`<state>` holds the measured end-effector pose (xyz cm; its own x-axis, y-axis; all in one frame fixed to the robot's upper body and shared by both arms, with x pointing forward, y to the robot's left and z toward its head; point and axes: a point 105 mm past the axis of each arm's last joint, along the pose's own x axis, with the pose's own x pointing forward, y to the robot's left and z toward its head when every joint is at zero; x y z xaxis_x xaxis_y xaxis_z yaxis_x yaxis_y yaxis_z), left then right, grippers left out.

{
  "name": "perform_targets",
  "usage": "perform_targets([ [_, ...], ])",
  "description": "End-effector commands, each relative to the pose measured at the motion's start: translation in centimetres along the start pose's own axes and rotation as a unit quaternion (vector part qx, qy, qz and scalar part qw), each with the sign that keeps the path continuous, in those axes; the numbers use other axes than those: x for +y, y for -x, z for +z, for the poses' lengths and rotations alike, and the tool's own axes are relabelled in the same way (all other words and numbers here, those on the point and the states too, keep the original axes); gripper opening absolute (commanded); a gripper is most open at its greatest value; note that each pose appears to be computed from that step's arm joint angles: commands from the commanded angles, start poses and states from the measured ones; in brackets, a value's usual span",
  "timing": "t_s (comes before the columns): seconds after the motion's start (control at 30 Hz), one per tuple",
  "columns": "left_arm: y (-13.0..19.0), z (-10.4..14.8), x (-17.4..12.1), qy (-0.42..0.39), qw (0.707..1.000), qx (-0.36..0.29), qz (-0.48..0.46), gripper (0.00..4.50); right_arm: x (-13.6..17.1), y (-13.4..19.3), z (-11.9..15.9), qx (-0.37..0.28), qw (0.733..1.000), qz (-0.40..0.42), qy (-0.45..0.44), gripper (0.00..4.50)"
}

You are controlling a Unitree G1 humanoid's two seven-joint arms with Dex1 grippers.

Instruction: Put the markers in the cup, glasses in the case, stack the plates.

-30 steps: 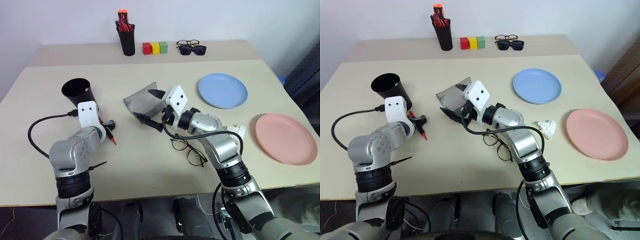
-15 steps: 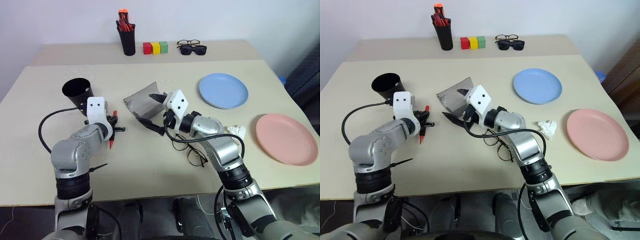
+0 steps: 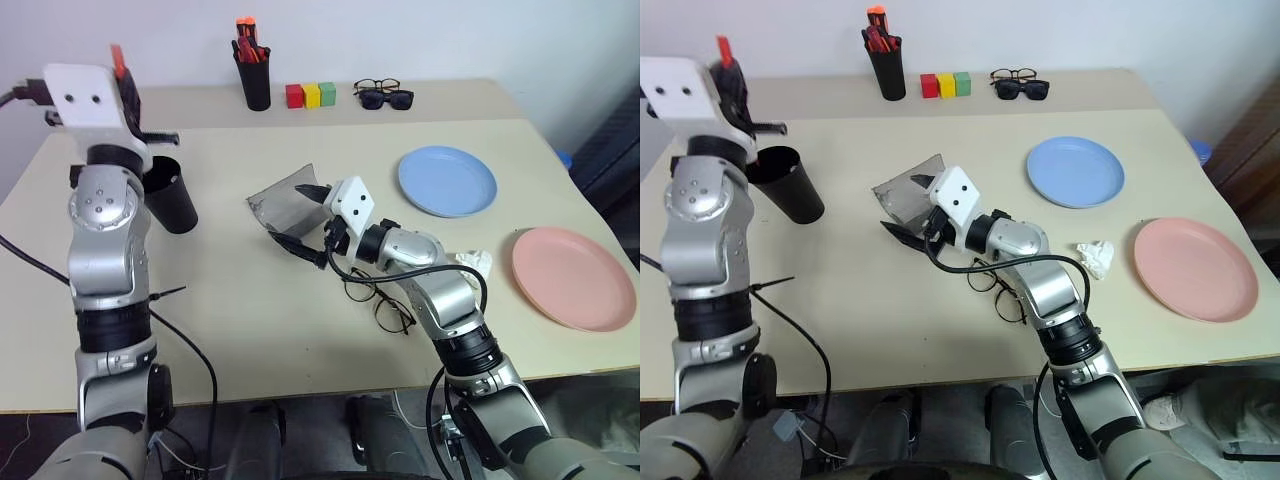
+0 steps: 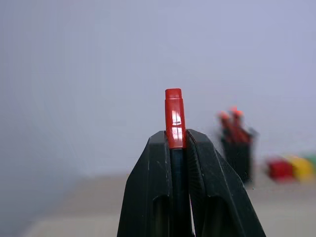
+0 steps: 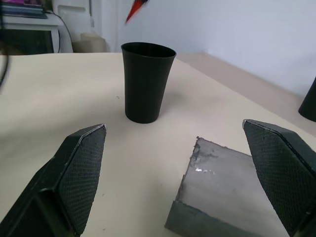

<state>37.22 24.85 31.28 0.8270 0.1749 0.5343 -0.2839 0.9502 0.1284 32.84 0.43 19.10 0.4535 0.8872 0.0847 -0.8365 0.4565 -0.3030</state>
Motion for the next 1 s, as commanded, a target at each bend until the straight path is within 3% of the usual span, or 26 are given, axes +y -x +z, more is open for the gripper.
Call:
perform_targets([
  [0.03, -0.9, -0.6, 1.0, -0.028, 0.999, -0.019, 0.032, 0.07, 0.1, -0.5, 1.7, -0.03, 0.999, 0.004, 0.019, 4.5],
  [0.27, -0.2, -4.2, 1.8, -0.033, 0.998, 0.005, 0.044, 0.07, -0.3, -0.1, 1.6, -0.029, 0.999, -0.019, 0.021, 4.5],
  [0.47, 0.6, -5.7, 1.3, -0.014, 0.999, 0.014, 0.038, 0.07, -0.5, 0.0, 1.7, -0.031, 0.999, -0.027, 0.021, 4.5],
  [0.5, 0.6, -5.9, 1.3, -0.014, 0.999, 0.016, 0.04, 0.91, -0.5, -0.1, 1.8, -0.031, 0.999, -0.027, 0.022, 4.5],
  [0.6, 0.6, -6.0, 1.4, -0.005, 0.999, 0.015, 0.046, 2.16, -0.6, -0.2, 1.8, -0.032, 0.999, -0.029, 0.024, 4.5],
  [0.7, 0.6, -5.7, 1.4, 0.012, 0.999, 0.009, 0.049, 2.16, -0.7, -0.2, 1.9, -0.032, 0.999, -0.029, 0.025, 4.5],
  [0.83, 0.6, -2.9, 0.1, 0.069, 0.997, -0.04, 0.009, 2.16, -0.9, 0.0, 1.8, -0.029, 0.999, -0.03, 0.027, 4.5],
  [0.9, 1.1, -1.3, -3.0, 0.1, 0.99, -0.05, -0.089, 2.16, -1.3, 0.4, 1.7, -0.023, 0.999, -0.035, 0.031, 4.5],
  [1.0, 3.3, -1.2, -8.3, 0.117, 0.959, 0.0, -0.26, 3.02, -2.6, 1.6, 1.3, -0.007, 0.998, -0.047, 0.04, 4.5],
])
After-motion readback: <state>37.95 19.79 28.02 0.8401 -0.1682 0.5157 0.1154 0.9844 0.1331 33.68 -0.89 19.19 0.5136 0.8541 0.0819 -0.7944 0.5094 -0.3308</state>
